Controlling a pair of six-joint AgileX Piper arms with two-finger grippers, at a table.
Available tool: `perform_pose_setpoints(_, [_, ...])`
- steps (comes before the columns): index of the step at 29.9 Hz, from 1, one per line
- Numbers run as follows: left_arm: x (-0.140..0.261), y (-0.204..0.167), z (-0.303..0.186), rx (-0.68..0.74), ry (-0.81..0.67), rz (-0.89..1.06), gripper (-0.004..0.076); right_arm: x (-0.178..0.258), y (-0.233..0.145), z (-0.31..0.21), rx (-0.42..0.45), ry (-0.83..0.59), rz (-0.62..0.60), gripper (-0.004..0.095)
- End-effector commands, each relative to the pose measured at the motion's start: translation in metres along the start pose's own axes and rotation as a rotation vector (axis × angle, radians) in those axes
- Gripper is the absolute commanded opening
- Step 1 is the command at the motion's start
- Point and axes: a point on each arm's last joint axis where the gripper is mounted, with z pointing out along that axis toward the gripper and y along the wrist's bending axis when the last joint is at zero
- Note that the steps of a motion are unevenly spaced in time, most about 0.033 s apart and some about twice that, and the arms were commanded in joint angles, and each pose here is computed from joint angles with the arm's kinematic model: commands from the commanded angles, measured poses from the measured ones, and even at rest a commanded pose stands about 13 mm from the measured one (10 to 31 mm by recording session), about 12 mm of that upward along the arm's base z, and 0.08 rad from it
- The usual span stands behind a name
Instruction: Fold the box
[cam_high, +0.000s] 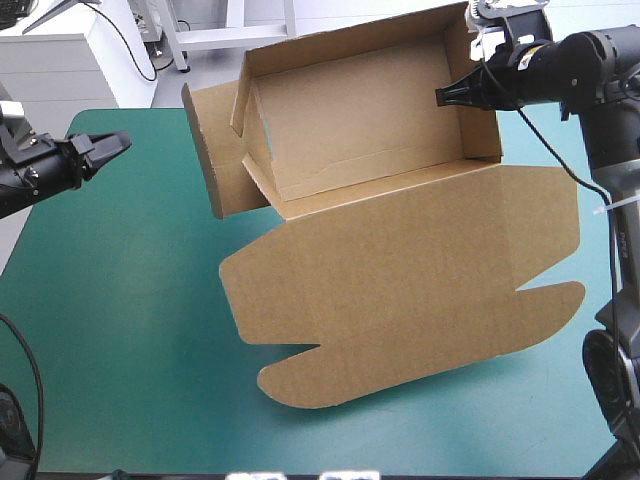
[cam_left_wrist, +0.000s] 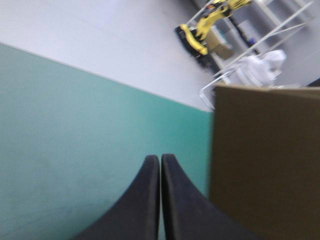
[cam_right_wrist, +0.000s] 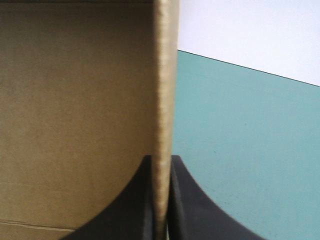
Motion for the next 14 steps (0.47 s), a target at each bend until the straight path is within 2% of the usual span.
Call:
perform_pose_setpoints(1, [-0.006,-0.009,-0.01,-0.106,-0.015,0.092,-0.0008,-0.008,0.009,-0.041,-0.058,-0.106,-0.004,-0.0002])
perform_pose_setpoints(6, [-0.002,0.003,-0.003,-0.226,-0.013,0.114,-0.0008,-0.009,0.017,-0.045,-0.147,-0.126,-0.012,-0.0002])
perform_pose_setpoints(12, [0.019,0.01,0.031,-0.217,0.088,0.103,-0.0008,-0.012,0.025,-0.047,-0.234,-0.158,0.007,-0.0002])
perform_pose_setpoints(14, [0.027,0.009,0.047,-0.189,0.138,0.094,-0.0008,-0.013,0.026,-0.048,-0.249,-0.179,-0.021,-0.0002])
